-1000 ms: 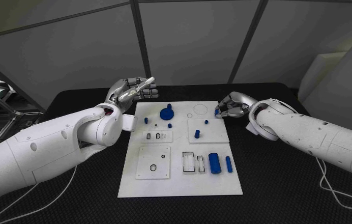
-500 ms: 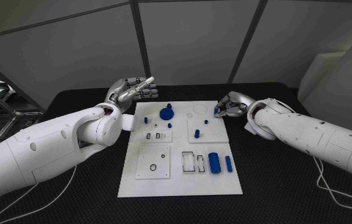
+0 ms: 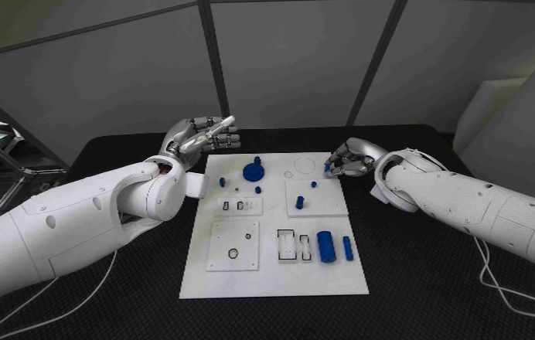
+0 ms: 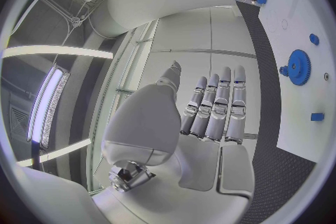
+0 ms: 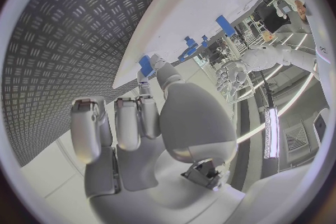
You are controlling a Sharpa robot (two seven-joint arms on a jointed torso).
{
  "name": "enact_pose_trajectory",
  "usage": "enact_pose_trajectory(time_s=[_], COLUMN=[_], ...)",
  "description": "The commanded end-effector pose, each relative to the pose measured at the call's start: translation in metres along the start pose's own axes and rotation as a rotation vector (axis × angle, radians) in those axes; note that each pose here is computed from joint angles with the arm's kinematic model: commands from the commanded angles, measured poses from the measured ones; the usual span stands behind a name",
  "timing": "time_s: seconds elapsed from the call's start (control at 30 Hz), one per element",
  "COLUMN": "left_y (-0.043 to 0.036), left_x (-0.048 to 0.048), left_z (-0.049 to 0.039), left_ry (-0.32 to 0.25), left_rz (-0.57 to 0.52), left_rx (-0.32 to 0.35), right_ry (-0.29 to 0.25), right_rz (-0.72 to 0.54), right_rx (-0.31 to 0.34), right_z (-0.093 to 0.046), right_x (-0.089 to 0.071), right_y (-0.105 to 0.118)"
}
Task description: Assemble the parts on the task board
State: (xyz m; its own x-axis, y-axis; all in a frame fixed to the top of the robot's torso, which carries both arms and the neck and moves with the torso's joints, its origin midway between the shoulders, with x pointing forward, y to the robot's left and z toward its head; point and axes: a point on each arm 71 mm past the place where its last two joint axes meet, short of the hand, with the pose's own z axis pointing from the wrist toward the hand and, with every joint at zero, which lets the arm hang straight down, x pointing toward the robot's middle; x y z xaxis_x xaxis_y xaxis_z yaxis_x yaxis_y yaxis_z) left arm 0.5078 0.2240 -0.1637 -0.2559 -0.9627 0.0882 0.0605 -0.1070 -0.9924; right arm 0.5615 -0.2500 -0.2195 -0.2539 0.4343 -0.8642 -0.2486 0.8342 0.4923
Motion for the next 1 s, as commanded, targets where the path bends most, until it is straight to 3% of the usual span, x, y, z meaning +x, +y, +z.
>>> enact_pose_trajectory(time_s=[0.03,0.3,0.5,1.0], left_y=[-0.0016,-0.0024,-0.0020,0.0001], left_x=[0.0006,-0.0033,-0.0041,-0.0028], left_z=[0.0002,-0.0012,-0.0007,0.0010], left_ry=[0.011,0.005,0.004,0.002], left_rz=[-0.001,0.003,0.003,0.004], left_rx=[0.008,0.008,0.007,-0.011], right_ry=[-0.055,-0.074,-0.067,0.009], right_rz=[0.022,0.075,0.111,0.025], right_rx=[-0.009,-0.045,-0.095,-0.222], right_z=[-0.002,-0.013,-0.018,-0.006], right_x=[-0.005,-0.005,-0.002,0.037], right_y=[0.004,0.024,0.057,0.147])
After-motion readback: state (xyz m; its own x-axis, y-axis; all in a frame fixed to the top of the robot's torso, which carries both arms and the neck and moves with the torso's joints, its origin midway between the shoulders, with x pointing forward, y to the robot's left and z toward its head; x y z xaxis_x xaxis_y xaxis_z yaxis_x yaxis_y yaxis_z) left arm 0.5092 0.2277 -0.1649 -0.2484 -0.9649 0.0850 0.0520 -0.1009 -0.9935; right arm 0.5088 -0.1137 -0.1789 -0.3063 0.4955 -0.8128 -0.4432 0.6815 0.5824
